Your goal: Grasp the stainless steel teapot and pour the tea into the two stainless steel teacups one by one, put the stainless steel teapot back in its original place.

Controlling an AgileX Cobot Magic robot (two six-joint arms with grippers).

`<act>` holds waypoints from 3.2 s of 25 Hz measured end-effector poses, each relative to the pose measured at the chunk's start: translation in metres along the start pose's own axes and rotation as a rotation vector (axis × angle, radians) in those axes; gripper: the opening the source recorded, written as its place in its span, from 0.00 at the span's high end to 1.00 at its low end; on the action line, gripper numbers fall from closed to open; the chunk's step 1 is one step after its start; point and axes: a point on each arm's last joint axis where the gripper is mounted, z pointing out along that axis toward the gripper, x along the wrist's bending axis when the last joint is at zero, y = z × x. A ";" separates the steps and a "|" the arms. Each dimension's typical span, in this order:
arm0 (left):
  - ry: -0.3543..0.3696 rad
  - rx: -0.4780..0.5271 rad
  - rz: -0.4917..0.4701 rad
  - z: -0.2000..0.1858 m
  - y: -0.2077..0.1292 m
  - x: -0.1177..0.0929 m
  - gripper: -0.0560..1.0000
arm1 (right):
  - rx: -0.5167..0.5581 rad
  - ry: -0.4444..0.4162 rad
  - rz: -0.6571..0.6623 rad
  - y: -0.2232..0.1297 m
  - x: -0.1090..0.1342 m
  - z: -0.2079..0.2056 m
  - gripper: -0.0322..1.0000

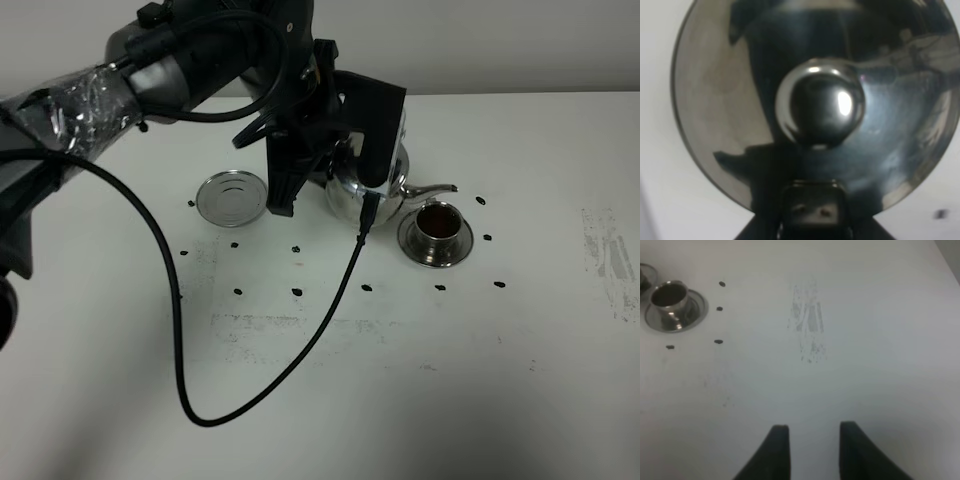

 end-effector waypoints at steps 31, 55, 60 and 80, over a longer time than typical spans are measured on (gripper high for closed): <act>-0.140 -0.160 -0.284 0.082 0.028 -0.085 0.79 | 0.000 0.000 0.000 0.000 0.000 0.000 0.74; -0.016 0.050 -0.279 -0.008 -0.053 -0.008 0.79 | 0.000 0.000 0.000 0.000 0.000 0.000 0.74; -0.037 0.132 -0.286 0.008 -0.070 0.012 0.79 | 0.000 0.000 0.000 0.000 0.000 0.000 0.74; -0.034 0.333 -0.213 0.031 -0.104 0.035 0.79 | 0.000 0.000 0.000 0.000 0.000 0.000 0.74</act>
